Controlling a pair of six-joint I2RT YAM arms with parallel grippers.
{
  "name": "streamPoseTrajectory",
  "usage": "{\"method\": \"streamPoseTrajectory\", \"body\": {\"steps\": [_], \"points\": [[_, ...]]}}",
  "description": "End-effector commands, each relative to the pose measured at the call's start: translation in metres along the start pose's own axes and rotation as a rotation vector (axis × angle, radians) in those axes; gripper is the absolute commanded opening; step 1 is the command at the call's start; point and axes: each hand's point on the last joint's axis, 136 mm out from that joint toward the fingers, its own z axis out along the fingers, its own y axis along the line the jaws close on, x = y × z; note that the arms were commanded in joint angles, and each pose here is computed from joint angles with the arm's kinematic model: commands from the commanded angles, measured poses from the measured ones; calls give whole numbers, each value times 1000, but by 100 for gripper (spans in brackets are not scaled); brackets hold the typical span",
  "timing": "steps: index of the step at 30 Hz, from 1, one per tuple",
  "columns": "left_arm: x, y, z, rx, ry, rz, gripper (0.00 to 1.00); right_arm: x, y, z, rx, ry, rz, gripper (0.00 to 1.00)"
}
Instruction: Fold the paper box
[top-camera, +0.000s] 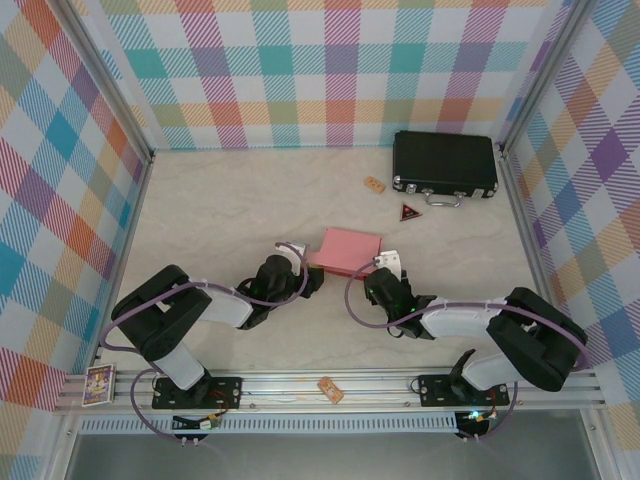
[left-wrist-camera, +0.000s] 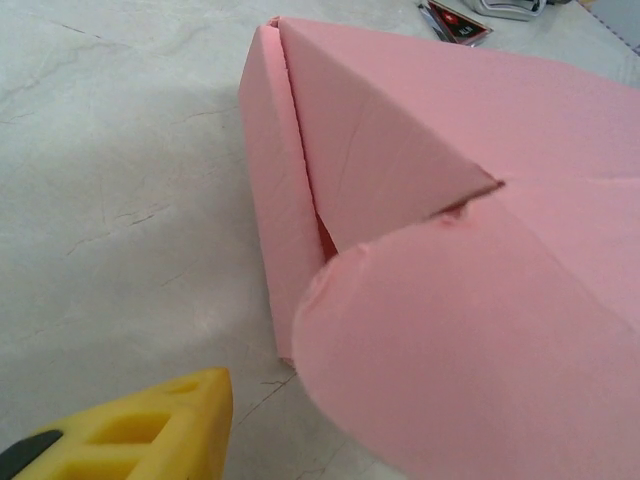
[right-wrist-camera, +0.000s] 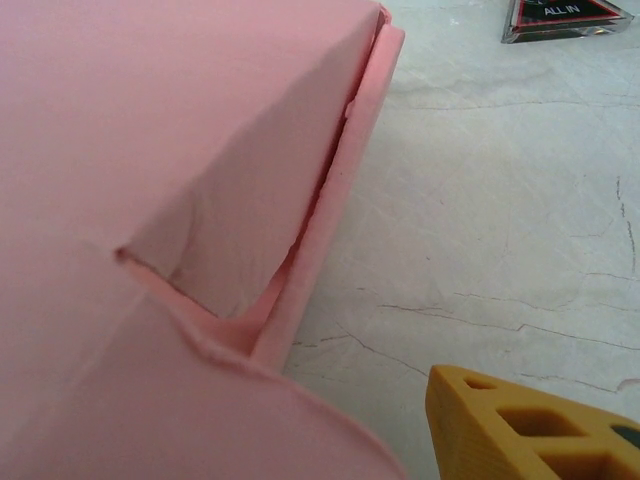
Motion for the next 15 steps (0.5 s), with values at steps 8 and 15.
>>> {"method": "streamPoseTrajectory", "body": {"steps": [8, 15], "points": [[-20, -18, 8, 50, -17, 28, 46, -18, -8, -6, 76, -1, -29, 60], [-22, -21, 15, 58, -11, 26, 43, -26, -11, -7, 101, 8, -15, 60]]}}
